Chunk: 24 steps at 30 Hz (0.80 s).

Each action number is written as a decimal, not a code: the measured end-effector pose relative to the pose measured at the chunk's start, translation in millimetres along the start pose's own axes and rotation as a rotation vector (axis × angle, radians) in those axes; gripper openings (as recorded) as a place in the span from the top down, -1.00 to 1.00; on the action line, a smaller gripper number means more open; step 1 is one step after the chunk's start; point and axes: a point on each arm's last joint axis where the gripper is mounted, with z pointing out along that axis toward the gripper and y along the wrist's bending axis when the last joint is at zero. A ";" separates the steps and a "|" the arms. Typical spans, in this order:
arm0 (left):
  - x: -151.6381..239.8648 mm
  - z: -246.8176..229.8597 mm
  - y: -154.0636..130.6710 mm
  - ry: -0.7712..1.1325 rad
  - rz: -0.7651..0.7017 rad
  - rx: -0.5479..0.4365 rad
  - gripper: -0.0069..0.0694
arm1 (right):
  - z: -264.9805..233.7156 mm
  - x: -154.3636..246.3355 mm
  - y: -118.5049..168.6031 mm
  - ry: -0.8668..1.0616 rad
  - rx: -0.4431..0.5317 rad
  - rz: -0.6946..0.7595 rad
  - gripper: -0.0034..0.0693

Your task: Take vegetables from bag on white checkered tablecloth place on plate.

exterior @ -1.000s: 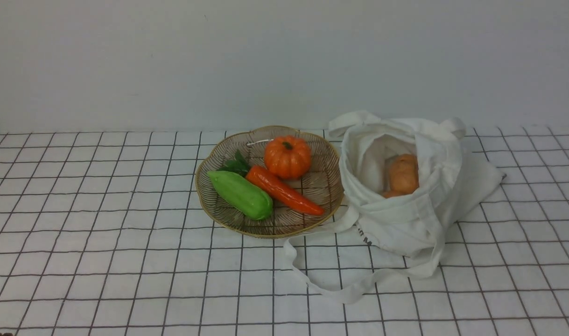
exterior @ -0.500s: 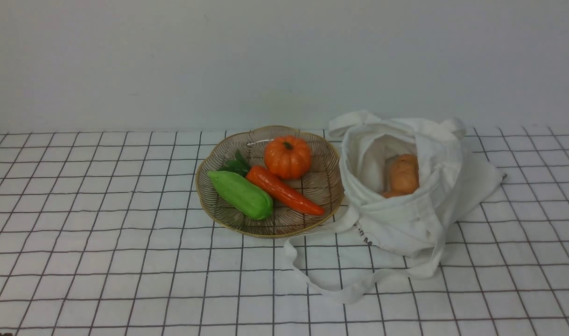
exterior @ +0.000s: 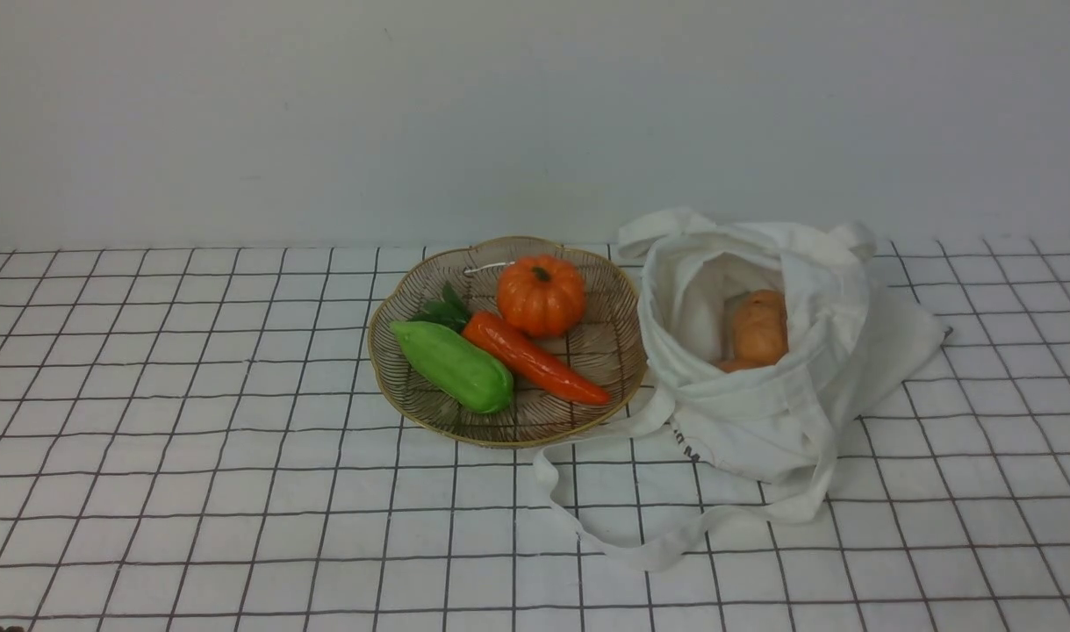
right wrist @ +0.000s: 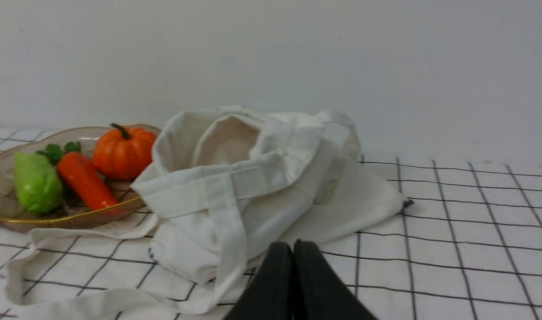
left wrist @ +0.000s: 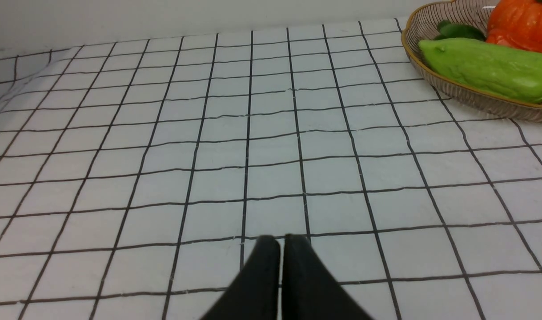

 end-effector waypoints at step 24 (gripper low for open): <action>0.0 0.0 0.0 0.000 0.000 0.000 0.84 | -1.3 10.2 -4.3 0.122 0.083 0.002 0.95</action>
